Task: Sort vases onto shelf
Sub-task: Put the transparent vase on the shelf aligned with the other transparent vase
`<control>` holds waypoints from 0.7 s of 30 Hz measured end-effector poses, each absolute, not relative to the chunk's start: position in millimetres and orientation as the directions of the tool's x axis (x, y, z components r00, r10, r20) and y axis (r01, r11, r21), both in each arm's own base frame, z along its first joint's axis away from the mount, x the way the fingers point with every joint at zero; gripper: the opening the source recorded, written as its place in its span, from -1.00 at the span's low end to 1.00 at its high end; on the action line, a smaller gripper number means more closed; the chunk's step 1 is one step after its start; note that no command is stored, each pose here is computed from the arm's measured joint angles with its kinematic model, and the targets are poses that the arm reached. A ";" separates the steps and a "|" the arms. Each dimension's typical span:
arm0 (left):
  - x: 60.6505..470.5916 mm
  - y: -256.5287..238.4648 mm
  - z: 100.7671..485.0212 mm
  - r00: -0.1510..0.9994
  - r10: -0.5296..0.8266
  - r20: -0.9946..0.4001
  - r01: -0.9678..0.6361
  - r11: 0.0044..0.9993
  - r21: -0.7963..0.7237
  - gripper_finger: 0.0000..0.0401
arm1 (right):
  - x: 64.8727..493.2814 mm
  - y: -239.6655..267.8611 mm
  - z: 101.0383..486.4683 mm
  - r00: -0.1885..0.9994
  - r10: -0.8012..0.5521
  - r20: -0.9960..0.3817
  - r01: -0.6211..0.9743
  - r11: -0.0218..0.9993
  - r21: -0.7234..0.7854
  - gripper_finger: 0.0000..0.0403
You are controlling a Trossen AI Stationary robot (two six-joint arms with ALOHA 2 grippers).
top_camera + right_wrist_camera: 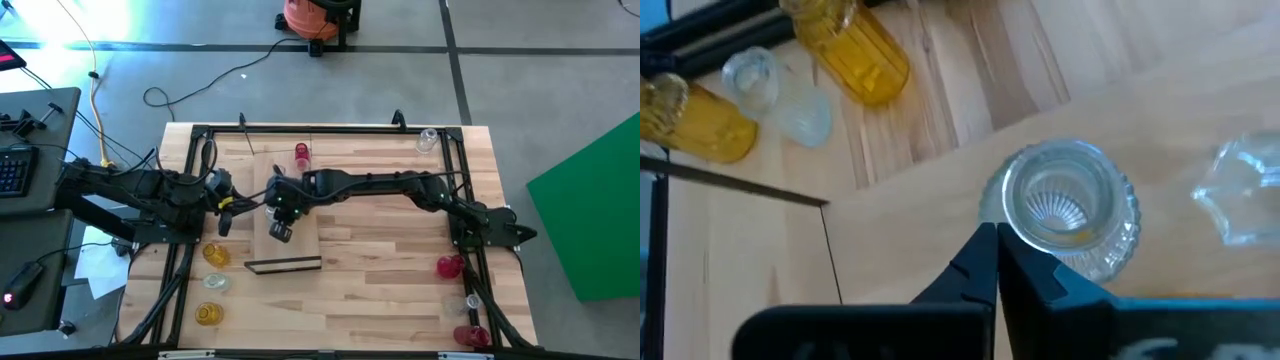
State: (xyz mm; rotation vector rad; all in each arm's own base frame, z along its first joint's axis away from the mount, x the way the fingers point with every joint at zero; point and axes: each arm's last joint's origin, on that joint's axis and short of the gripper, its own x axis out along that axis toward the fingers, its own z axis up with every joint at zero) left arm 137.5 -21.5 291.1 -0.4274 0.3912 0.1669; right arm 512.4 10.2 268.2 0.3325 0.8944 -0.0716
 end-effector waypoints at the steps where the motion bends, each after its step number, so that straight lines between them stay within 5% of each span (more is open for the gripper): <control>1: 137.6 -21.5 291.2 0.913 0.076 -0.402 -0.238 0.898 -0.371 -1.00 | 512.9 8.6 268.5 0.632 0.077 -0.771 0.198 0.946 0.256 -1.00; 21: 137.5 -21.4 291.2 0.912 0.077 -0.402 -0.242 0.894 -0.377 -1.00 | 520.8 -22.0 276.2 0.721 0.050 -0.691 0.168 0.955 0.244 -1.00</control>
